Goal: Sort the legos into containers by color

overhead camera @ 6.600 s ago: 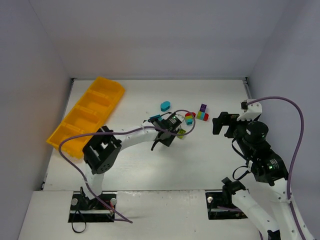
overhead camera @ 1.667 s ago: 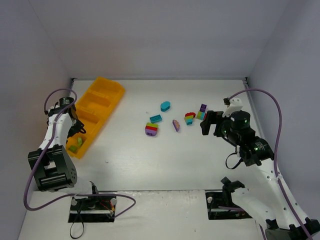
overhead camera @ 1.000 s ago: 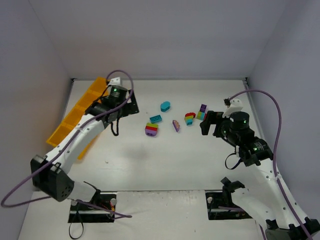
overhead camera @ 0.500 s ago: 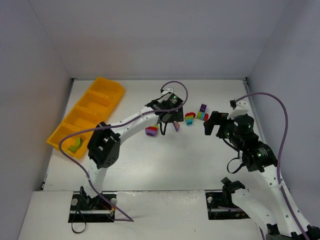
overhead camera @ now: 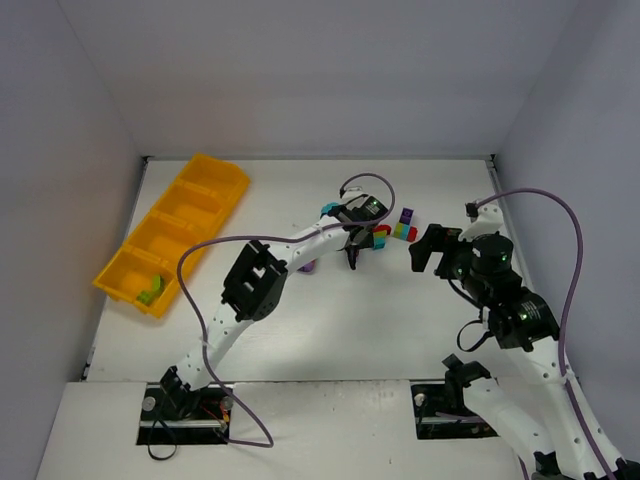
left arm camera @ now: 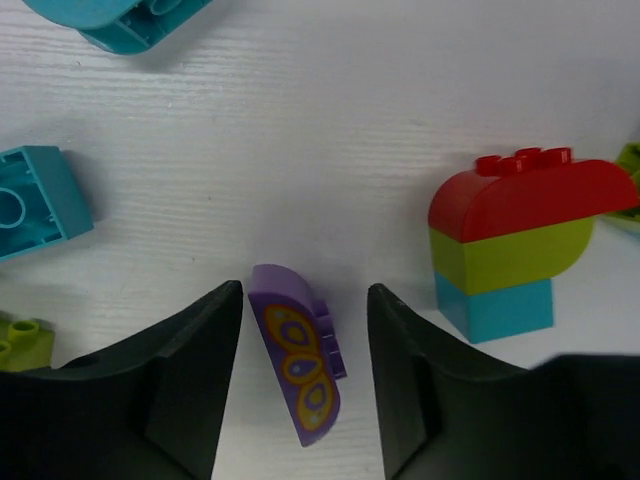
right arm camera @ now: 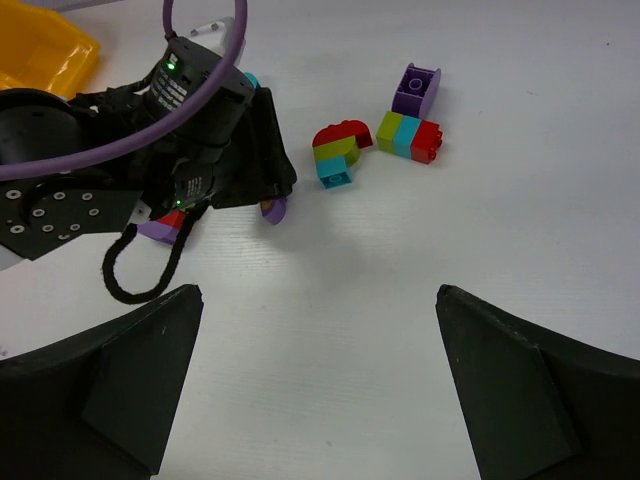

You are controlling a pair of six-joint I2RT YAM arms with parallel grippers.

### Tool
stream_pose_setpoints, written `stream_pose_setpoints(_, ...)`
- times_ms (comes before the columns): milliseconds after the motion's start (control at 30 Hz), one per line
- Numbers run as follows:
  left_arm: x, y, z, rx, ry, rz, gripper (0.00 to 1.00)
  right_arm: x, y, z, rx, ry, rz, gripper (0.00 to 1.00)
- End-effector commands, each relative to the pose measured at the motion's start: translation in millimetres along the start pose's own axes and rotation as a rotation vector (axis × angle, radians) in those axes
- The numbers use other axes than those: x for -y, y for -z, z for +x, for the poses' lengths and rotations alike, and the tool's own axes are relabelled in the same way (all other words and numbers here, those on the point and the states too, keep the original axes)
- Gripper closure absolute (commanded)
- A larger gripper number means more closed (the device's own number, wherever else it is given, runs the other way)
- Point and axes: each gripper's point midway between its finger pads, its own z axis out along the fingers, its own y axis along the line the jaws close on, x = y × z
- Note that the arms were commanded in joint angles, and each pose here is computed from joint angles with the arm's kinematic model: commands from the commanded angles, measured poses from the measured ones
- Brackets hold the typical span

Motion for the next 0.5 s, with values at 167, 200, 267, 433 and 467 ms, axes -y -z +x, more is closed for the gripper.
stream_pose_setpoints(167,-7.2,26.4,-23.6,0.048,0.020,-0.020,0.89,-3.1,-1.5,-8.8,0.039,-0.020,-0.005,0.00)
stream_pose_setpoints(200,-10.8,36.0,-34.2,0.066,0.029,-0.017,0.97,-3.0,-1.9,-8.5,0.036,-0.018,-0.003,0.00)
stream_pose_setpoints(267,-18.1,48.8,-45.9,0.085,0.035,-0.024,1.00,-3.2,-2.2,-9.2,0.036,-0.015,-0.003,0.00)
stream_pose_setpoints(433,-69.8,108.9,-97.4,0.180,0.085,-0.072,1.00,-4.4,-0.7,-17.0,0.049,0.011,-0.006,0.00)
stream_pose_setpoints(467,-93.6,128.1,-121.4,0.218,0.138,-0.080,1.00,-4.3,-0.3,-18.7,0.055,0.014,-0.005,0.00)
